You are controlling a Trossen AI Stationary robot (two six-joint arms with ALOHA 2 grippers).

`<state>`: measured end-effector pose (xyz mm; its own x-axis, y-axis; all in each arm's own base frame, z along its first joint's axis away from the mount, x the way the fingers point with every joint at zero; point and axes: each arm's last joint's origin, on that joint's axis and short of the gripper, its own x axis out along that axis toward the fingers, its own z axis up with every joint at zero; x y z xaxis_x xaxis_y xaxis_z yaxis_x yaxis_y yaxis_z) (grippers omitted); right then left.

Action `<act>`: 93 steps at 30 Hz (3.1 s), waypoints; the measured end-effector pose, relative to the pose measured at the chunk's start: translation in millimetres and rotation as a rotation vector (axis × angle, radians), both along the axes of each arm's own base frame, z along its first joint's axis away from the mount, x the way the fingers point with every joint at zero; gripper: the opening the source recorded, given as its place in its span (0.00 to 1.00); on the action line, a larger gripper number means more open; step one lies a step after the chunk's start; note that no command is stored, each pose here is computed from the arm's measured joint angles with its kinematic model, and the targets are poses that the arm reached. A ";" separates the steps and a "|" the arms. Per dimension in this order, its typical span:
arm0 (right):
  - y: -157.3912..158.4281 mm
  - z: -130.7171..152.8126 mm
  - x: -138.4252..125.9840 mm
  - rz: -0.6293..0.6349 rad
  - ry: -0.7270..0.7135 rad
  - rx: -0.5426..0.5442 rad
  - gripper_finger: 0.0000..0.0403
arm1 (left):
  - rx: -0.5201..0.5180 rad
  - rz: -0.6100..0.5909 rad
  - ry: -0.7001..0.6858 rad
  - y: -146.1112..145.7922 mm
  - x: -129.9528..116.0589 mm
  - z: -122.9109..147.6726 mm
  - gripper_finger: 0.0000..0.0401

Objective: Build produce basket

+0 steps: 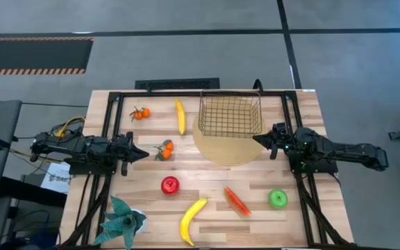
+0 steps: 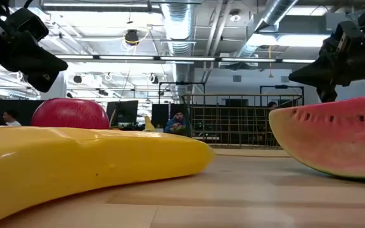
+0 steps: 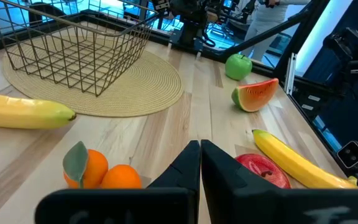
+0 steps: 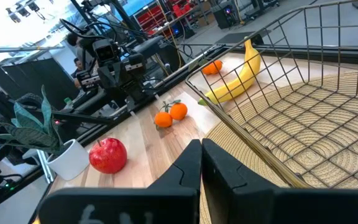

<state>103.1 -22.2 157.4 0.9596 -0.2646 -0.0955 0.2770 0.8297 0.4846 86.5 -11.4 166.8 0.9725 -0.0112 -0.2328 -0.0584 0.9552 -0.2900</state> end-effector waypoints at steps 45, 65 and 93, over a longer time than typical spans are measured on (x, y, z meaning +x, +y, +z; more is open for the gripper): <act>2.5 76.7 -9.5 0.033 -0.425 0.135 0.07 | -0.180 0.325 -0.609 10.0 -5.1 57.1 0.00; 24.3 210.1 23.4 -0.083 1.023 0.561 0.18 | -0.156 0.345 -0.608 10.5 -5.6 57.9 0.00; 222.1 117.2 76.9 -0.640 1.383 0.959 0.51 | -0.156 0.261 -0.613 8.3 -5.1 58.6 0.00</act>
